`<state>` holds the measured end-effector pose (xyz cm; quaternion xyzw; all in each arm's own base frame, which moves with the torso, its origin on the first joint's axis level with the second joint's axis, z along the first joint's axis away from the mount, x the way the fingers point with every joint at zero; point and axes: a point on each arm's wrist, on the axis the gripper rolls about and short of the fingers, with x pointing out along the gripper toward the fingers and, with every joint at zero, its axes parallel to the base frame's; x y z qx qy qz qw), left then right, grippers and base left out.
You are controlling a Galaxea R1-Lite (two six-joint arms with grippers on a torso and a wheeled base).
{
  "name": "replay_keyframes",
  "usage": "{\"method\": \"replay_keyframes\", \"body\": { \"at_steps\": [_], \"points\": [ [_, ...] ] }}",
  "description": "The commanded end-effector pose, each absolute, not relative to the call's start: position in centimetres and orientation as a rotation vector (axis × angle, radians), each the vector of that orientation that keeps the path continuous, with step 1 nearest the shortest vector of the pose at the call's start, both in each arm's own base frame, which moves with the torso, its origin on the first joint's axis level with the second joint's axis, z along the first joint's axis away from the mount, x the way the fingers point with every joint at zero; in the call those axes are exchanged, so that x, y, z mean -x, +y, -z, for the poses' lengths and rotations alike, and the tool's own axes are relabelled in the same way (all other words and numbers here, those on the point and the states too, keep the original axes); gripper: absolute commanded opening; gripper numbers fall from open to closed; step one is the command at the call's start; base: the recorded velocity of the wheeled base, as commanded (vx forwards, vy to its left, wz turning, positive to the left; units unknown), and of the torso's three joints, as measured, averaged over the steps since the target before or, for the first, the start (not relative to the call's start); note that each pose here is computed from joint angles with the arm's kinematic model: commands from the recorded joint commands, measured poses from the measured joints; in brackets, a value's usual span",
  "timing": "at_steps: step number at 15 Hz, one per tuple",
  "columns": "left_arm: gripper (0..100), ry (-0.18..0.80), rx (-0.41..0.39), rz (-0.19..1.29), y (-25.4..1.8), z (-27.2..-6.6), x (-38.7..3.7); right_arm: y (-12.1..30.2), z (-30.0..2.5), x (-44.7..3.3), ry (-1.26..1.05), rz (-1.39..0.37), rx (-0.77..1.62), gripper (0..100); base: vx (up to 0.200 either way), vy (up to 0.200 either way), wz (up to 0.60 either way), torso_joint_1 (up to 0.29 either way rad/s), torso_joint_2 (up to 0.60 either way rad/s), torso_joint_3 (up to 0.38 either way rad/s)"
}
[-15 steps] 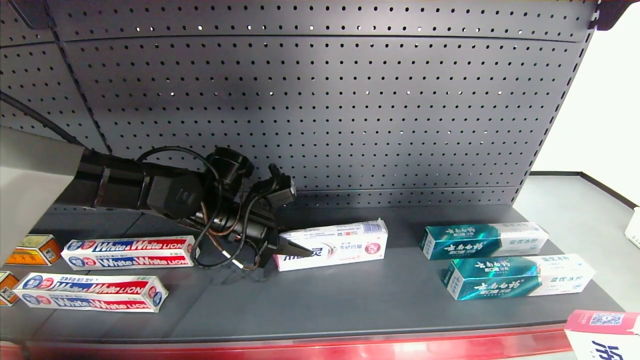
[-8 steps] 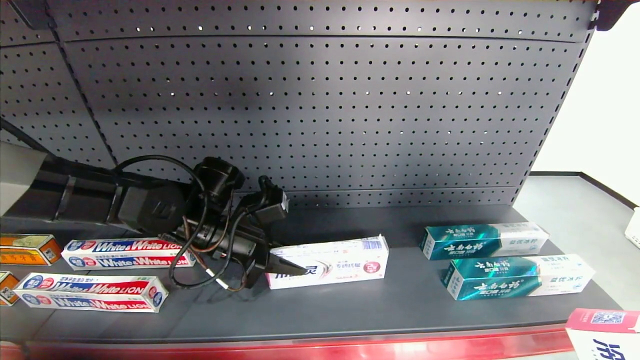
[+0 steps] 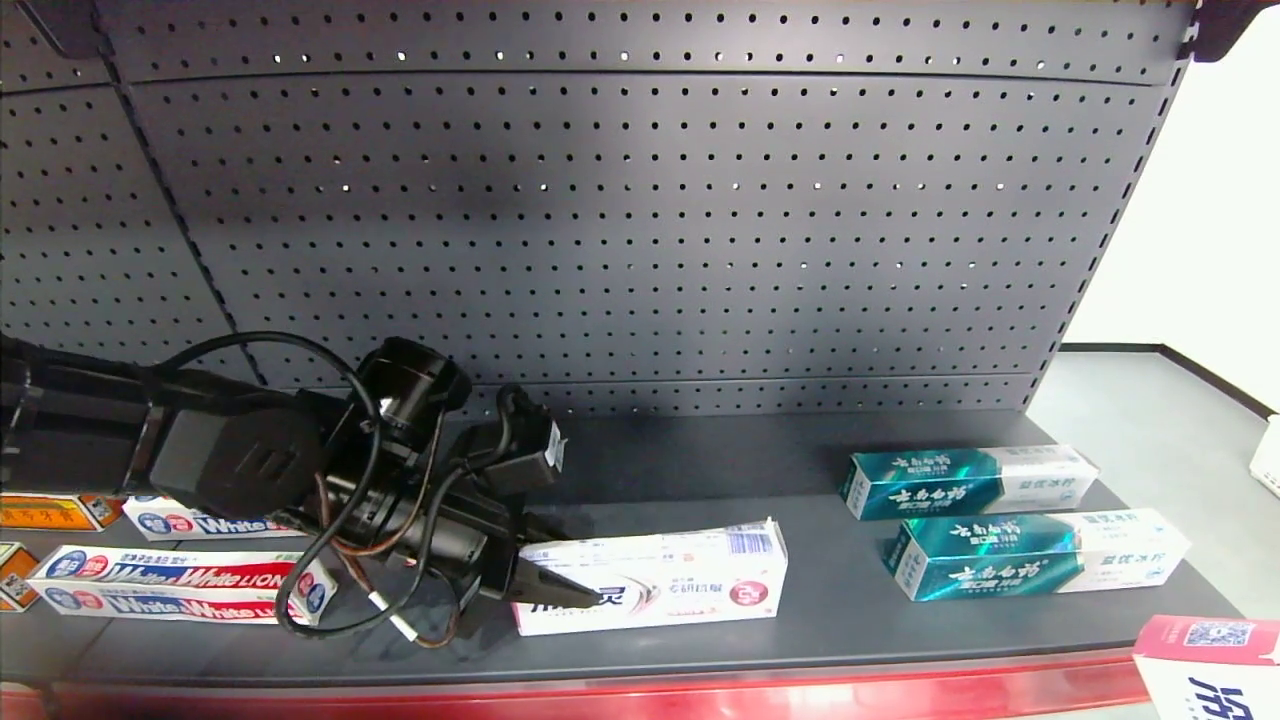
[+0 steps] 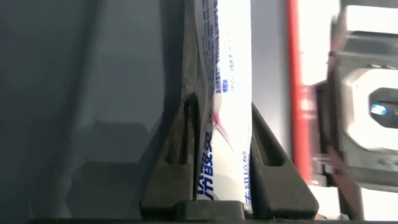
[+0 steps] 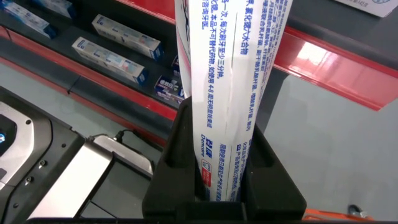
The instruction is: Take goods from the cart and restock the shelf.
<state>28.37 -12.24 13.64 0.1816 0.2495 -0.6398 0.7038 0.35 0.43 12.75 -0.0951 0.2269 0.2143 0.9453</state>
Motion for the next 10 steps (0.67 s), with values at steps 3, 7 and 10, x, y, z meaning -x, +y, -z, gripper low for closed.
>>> {"method": "replay_keyframes", "body": {
  "at_steps": [3,7,10],
  "points": [
    [0,0.544,-0.411,1.438,-12.44,-14.04,-27.49,0.42,-12.74,-0.32,0.46,-0.435,0.193,0,0.0,0.0,0.0,0.0,0.0,0.0],
    [0,0.547,-0.41,1.438,-12.41,-13.96,-27.4,0.4,-12.73,-0.23,0.456,-0.434,0.194,0,0.0,0.0,0.0,0.0,0.0,0.0],
    [100,0.546,-0.414,1.439,-12.4,-13.92,-27.38,0.4,-12.73,-0.23,0.456,-0.434,0.194,0,0.0,0.0,0.0,0.0,0.0,0.0]
  ]
}}
